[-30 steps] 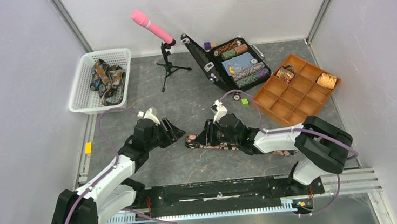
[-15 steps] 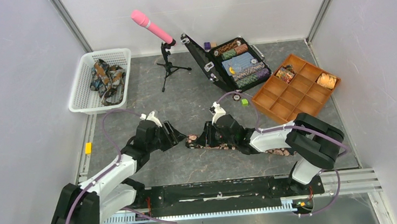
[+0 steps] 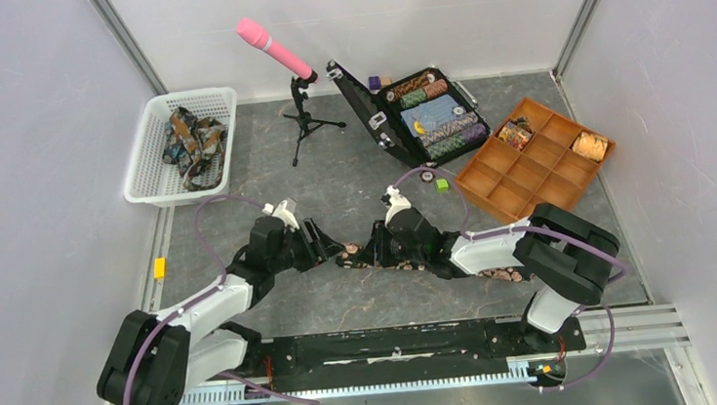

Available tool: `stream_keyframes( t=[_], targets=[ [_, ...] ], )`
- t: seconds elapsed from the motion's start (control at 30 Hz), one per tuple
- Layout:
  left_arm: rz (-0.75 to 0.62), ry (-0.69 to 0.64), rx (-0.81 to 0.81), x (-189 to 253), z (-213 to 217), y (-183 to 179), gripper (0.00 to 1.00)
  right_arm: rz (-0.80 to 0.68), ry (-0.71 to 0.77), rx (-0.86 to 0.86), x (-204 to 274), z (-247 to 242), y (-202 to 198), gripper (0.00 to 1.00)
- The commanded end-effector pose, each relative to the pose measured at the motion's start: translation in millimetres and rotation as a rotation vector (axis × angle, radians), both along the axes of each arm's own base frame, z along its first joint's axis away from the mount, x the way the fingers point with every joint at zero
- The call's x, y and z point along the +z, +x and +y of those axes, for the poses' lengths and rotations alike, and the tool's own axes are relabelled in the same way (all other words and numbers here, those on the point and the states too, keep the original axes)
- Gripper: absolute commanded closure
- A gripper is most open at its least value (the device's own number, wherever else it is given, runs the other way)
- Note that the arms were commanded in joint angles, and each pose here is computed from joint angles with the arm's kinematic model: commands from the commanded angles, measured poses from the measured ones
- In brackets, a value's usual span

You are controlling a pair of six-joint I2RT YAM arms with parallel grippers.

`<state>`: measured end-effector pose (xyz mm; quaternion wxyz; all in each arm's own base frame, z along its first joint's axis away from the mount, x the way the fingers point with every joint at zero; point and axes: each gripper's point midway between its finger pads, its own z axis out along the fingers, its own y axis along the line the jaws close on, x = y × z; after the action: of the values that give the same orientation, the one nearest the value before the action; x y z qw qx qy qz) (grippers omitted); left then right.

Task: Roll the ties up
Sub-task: Roll the tie at the center of the board.

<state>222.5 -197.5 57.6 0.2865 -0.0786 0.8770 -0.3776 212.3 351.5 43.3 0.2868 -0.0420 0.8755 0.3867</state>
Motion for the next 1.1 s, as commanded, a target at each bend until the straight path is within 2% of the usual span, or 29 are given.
stream_keyframes(
  t=[0.0,0.8,1.07],
  targets=[
    [-0.066,-0.025,-0.043,4.5,-7.6,7.9,0.31,-0.006,-0.002,-0.039,0.2,-1.2,9.4,0.74],
    [-0.055,-0.036,-0.091,-10.5,-17.9,13.6,0.30,0.021,-0.033,-0.058,-12.8,-11.3,8.4,0.75],
    [-0.045,-0.046,-0.104,-15.9,-21.3,14.3,0.33,0.025,-0.036,-0.058,-13.6,-12.8,7.8,0.75]
  ],
)
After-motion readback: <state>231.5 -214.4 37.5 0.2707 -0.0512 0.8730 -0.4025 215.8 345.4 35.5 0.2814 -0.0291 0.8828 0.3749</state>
